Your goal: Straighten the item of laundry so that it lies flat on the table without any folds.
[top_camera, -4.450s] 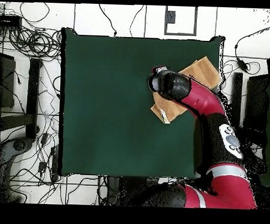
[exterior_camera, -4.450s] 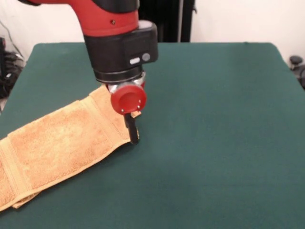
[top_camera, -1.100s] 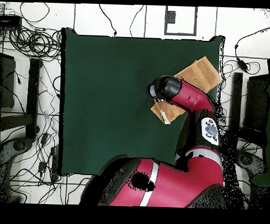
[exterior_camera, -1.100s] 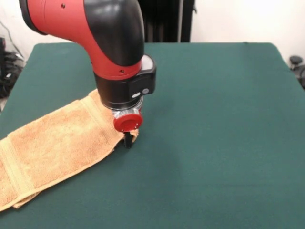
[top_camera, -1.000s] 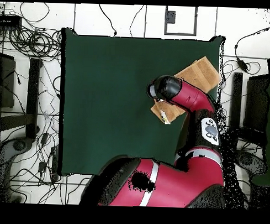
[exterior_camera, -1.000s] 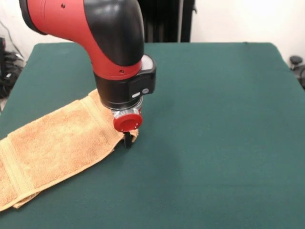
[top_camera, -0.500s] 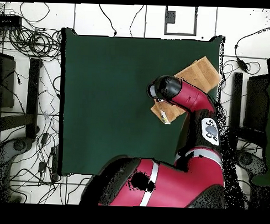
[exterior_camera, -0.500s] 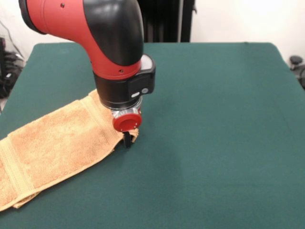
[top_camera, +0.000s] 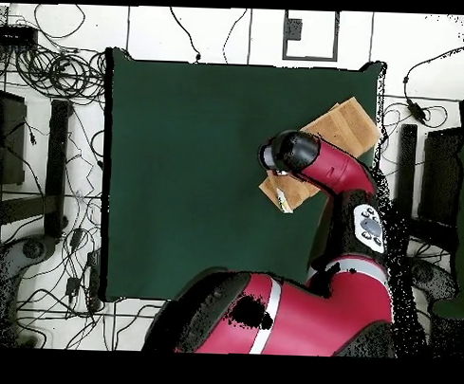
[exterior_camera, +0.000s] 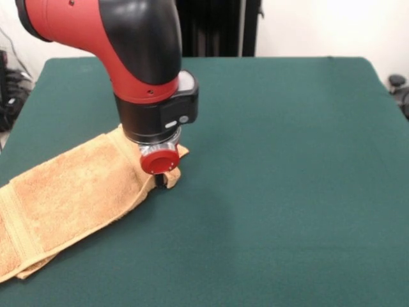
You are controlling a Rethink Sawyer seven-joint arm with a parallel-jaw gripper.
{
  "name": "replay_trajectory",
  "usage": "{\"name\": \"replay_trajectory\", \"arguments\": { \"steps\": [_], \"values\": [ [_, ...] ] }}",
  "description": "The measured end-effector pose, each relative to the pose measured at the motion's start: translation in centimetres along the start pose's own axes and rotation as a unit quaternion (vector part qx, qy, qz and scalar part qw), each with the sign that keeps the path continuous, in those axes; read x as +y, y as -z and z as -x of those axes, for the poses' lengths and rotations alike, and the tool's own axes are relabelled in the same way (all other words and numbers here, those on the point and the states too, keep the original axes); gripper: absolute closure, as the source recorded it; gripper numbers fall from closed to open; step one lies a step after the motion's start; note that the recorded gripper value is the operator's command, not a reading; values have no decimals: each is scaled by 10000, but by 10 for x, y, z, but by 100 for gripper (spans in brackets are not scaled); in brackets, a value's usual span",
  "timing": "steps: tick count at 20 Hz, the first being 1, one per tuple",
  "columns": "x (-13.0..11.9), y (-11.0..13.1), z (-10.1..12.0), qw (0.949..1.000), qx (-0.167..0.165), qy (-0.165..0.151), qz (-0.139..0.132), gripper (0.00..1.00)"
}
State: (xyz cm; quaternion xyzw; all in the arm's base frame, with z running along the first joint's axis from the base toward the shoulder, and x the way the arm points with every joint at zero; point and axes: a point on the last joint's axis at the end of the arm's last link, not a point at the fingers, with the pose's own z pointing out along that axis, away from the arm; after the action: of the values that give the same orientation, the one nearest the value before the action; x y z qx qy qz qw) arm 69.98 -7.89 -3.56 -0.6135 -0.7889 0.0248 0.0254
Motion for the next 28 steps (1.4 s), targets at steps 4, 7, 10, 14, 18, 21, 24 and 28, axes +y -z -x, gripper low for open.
{"name": "replay_trajectory", "arguments": {
  "steps": [4, 7, 10, 14, 18, 21, 24, 28],
  "values": [
    [0, 1, 1, 10000, -3, -3, 3, 100],
    [0, 2, 1, 10000, 2, -12, 9, 100],
    [-7, 12, 10, 9999, 82, -117, 18, 100],
    [-27, 44, 27, 9993, 191, -303, -75, 100],
    [-47, 77, 43, 9985, 259, -447, -175, 100],
    [-69, 108, 59, 9979, 247, -539, -254, 100],
    [-88, 128, 72, 9974, 216, -633, -280, 100],
    [-120, 145, 84, 9962, 206, -780, -329, 100]
  ]
}}
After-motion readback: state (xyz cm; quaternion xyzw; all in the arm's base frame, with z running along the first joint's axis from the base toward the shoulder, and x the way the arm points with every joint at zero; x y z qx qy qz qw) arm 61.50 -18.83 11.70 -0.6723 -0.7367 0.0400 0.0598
